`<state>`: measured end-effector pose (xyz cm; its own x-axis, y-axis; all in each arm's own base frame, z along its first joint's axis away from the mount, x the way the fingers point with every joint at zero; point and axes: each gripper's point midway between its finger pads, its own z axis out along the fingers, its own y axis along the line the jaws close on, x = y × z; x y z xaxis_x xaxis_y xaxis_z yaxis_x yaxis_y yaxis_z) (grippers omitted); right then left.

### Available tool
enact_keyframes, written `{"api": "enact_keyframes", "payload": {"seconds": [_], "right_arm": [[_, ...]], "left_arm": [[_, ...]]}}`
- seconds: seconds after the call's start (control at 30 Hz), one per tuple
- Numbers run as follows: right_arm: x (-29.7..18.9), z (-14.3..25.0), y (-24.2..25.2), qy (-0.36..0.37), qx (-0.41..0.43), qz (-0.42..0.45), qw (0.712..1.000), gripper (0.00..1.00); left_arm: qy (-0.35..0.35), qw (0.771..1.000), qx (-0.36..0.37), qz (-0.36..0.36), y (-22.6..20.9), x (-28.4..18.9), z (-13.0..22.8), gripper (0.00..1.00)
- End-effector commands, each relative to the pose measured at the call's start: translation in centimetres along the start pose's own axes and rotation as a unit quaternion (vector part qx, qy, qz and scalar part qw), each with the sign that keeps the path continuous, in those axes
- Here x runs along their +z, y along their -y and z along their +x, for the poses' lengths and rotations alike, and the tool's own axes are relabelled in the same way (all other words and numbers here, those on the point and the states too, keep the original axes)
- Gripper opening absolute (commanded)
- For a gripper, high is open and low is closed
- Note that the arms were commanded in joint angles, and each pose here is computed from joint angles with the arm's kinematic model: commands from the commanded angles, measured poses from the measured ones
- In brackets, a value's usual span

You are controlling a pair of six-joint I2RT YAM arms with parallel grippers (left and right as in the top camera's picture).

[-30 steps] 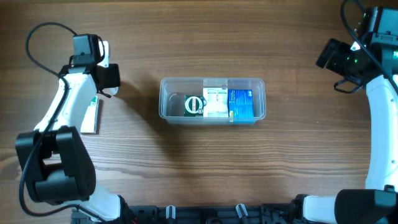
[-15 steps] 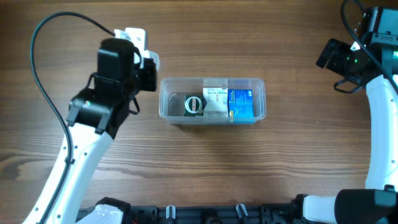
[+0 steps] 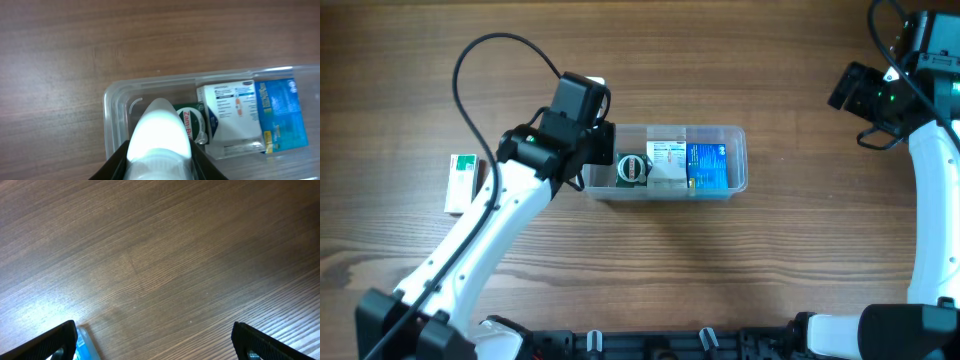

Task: Pack container
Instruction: 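Carry the spray bottle over the container's left end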

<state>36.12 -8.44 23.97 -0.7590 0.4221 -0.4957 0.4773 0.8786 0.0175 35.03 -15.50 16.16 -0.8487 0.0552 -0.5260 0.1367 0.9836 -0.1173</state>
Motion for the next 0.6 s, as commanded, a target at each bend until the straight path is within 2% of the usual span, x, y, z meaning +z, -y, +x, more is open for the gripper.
{"api": "enact_keyframes", "payload": {"seconds": [0.0,0.2,0.57], "right_arm": [[-0.4,-0.4,0.1,0.009,-0.006,0.001,1.000,1.00],[-0.4,-0.4,0.1,0.009,-0.006,0.001,1.000,1.00],[-0.4,-0.4,0.1,0.009,-0.006,0.001,1.000,1.00]], "left_arm": [[-0.009,0.999,-0.034,-0.018,-0.2,1.4,0.0,0.26],[-0.012,0.994,-0.080,-0.067,-1.9,2.5,0.7,0.22],[-0.045,0.993,-0.074,-0.081,-2.2,5.2,2.2,0.23]]}}
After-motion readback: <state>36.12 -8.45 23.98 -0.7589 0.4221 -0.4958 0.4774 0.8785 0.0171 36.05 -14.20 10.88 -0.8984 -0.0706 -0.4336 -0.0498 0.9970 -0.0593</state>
